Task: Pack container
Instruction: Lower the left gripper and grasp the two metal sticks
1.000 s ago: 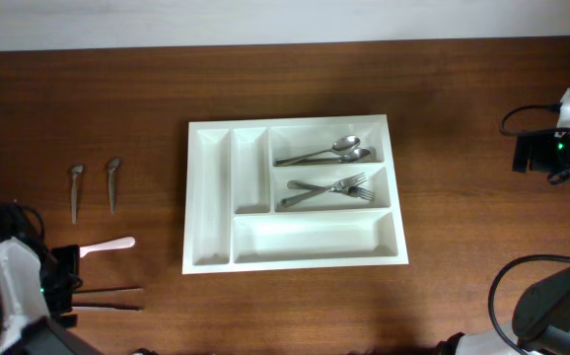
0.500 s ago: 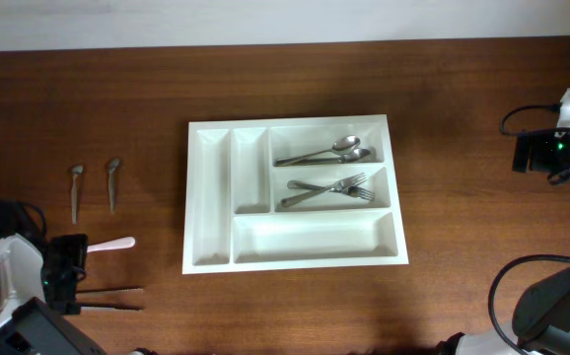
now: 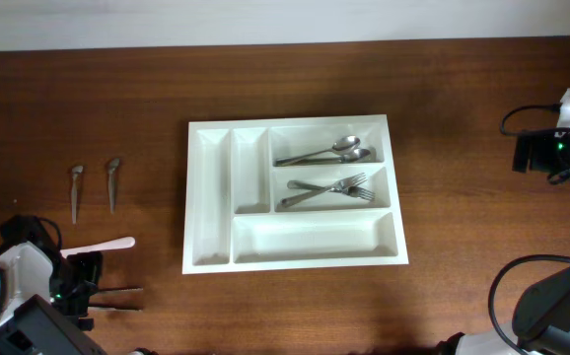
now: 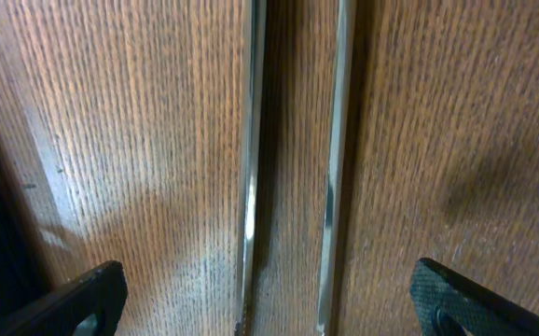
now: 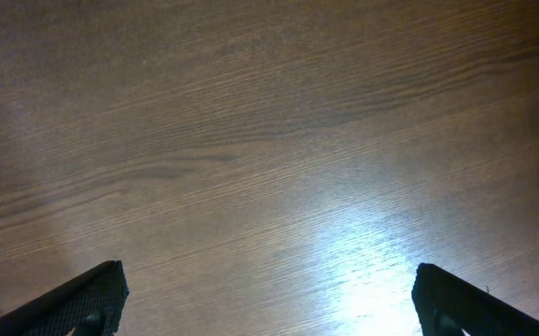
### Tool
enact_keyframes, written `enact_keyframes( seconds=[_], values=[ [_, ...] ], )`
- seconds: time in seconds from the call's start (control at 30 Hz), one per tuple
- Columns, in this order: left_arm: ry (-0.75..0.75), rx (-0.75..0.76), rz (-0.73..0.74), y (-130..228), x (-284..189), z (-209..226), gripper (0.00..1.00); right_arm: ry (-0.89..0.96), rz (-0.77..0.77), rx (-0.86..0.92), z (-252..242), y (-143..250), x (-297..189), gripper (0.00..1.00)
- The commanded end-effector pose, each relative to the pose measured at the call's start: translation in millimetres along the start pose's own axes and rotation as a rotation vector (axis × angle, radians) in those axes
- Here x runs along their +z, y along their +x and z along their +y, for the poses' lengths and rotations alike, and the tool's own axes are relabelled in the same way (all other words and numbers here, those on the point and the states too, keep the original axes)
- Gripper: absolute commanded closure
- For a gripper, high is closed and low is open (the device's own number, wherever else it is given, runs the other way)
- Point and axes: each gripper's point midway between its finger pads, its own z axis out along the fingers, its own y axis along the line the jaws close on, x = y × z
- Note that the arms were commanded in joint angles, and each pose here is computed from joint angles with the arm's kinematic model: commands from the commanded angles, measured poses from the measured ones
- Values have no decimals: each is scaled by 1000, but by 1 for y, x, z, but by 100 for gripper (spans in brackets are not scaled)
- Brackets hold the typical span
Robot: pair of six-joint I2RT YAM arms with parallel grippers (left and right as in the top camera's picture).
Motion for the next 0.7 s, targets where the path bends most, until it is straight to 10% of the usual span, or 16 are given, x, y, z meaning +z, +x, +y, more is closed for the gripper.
enact_keyframes(
  seconds=[0.0, 0.67],
  values=[
    [7, 38, -40, -6, 1, 1, 1, -7, 7, 9, 1, 2, 2, 1],
    [68, 53, -112, -19, 10, -13, 1, -7, 7, 9, 1, 2, 2, 1]
  ],
)
